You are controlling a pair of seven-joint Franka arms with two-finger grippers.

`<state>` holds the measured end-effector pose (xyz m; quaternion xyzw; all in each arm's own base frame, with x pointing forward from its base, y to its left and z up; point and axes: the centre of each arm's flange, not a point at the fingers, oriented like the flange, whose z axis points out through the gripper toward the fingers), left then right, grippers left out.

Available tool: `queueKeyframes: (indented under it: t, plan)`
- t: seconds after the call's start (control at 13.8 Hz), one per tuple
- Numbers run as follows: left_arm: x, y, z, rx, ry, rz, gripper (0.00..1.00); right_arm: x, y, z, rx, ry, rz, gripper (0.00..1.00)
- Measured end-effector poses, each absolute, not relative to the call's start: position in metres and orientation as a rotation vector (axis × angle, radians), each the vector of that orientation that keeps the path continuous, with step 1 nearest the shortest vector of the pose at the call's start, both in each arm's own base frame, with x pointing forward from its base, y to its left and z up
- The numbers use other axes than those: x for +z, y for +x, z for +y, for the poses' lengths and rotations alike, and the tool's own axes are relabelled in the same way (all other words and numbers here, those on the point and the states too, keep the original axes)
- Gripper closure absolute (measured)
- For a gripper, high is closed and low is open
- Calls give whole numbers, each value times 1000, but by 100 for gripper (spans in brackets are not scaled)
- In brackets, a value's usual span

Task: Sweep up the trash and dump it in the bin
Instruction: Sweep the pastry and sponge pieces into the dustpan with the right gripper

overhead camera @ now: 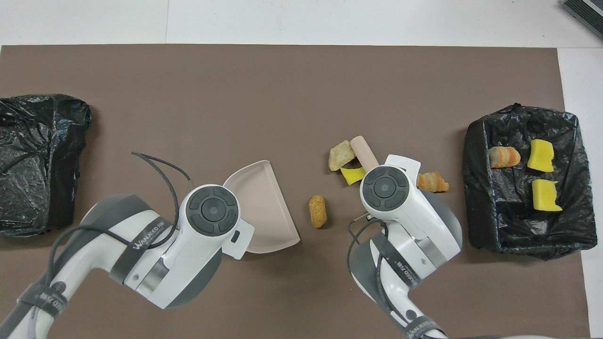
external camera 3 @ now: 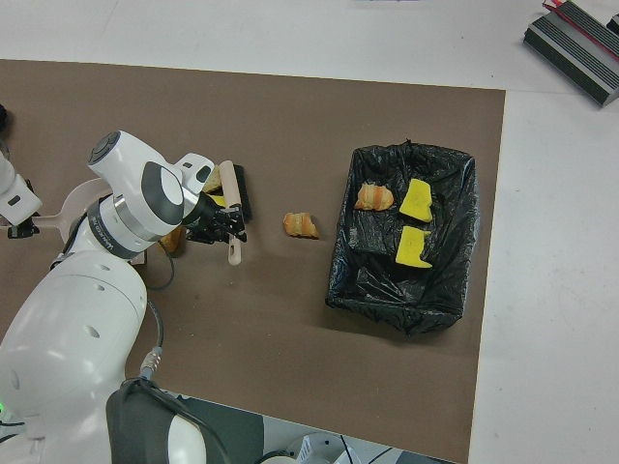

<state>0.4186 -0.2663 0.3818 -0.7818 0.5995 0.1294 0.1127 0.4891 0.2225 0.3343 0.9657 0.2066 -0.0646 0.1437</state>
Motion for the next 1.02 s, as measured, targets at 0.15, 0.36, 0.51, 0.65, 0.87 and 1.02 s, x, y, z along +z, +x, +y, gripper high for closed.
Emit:
queueKeyframes:
  t: [0.15,0.36,0.51,0.65,0.87,1.02]
  plan:
    - [381,405,-274,376,-2291,1744,69,336,481,242,-213,2847,629,74]
    - [371,386,-288,375,-2313,1686,69,339,467,275,-223,2942,659,74]
    - [368,385,-287,363,-2320,1683,69,340,450,303,-255,2998,710,74]
    - [365,386,-286,353,-2326,1683,69,342,434,327,-324,3089,780,74]
    - [363,386,-284,350,-2330,1683,69,350,416,354,-377,3156,842,74]
    - [363,387,-284,346,-2331,1684,69,366,415,360,-415,3154,861,74]
